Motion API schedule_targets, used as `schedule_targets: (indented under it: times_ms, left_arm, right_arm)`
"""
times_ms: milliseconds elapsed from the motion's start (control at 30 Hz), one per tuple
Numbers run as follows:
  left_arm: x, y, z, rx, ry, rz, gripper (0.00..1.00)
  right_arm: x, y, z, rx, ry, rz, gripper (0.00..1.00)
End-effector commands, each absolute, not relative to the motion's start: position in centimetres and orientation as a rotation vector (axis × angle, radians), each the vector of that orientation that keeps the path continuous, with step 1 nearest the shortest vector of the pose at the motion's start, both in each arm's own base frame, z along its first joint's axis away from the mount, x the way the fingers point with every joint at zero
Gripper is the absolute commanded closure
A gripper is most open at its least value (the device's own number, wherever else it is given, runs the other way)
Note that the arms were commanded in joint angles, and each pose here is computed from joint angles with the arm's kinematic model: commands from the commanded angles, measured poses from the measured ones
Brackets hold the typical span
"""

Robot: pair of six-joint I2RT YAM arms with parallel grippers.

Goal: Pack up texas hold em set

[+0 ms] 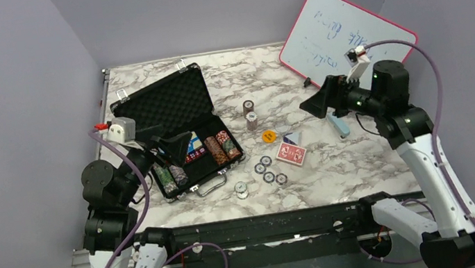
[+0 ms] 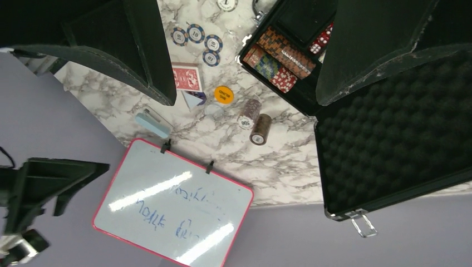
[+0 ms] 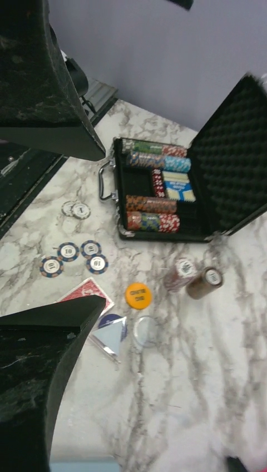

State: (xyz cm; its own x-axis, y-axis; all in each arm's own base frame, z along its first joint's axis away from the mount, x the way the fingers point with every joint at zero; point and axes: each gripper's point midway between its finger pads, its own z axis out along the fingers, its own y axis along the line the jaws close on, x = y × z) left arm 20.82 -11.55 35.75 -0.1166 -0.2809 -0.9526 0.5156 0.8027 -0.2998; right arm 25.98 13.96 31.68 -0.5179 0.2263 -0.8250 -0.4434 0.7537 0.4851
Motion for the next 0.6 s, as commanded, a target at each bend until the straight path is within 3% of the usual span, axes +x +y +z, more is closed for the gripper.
schedule_targets:
  times_ms: [0, 233, 567]
  left_arm:
    - [20.0, -13.1, 35.5, 0.257, 1.518, -0.785, 0.01]
    - [20.7, -13.6, 33.8, 0.256, 1.558, -0.823, 0.01]
    - [21.5, -13.8, 31.6, 0.243, 1.649, -0.83, 0.01]
  right_arm:
    - [27.3, 13.8, 26.4, -0.061, 2.096, 0.849, 0.07]
    - [27.2, 12.7, 14.0, 0.046, 2.471, 0.464, 0.08]
    - [26.8, 16.3, 6.4, -0.083, 2.623, 0.298, 0.05]
